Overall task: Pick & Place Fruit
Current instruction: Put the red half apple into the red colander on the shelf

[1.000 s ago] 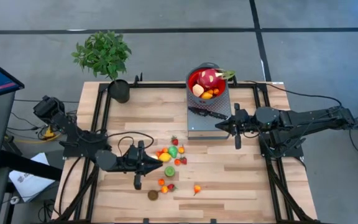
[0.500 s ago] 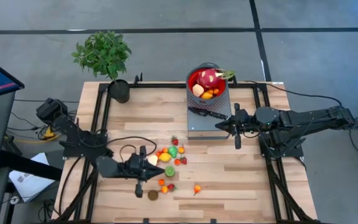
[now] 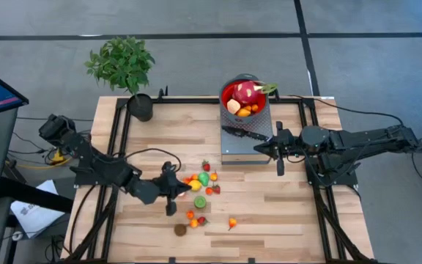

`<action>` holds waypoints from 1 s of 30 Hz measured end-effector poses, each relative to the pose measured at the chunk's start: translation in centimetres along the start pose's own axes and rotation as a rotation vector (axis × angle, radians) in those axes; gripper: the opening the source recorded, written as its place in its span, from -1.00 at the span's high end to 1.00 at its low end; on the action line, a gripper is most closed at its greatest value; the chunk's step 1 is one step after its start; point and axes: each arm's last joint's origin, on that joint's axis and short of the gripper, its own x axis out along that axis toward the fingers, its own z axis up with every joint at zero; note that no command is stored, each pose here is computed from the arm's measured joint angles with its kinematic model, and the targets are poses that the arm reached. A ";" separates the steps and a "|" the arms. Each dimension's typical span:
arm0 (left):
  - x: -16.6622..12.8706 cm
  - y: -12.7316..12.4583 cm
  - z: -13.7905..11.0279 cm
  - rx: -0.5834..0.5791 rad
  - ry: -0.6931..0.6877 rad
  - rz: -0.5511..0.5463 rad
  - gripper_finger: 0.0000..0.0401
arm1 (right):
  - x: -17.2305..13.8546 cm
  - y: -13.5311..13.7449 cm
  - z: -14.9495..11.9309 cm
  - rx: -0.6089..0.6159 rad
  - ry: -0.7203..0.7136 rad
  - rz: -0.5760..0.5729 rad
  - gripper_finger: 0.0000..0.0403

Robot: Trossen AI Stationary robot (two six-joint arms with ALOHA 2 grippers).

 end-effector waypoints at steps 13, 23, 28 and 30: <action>1.2 2.5 -1.8 -0.049 0.337 -0.024 0.99 | 0.0 0.0 0.0 -0.003 0.001 -0.001 0.99; 1.4 2.8 -1.5 -0.062 0.326 -0.015 0.99 | 0.0 0.0 -0.1 -0.005 0.015 -0.003 0.99; 1.4 2.9 -1.5 -0.060 0.318 -0.007 0.99 | 0.0 -0.1 -0.3 -0.009 0.032 -0.005 0.99; 1.4 2.9 -1.5 -0.058 0.313 0.002 0.99 | 0.0 -0.1 -0.3 -0.009 0.036 -0.006 0.99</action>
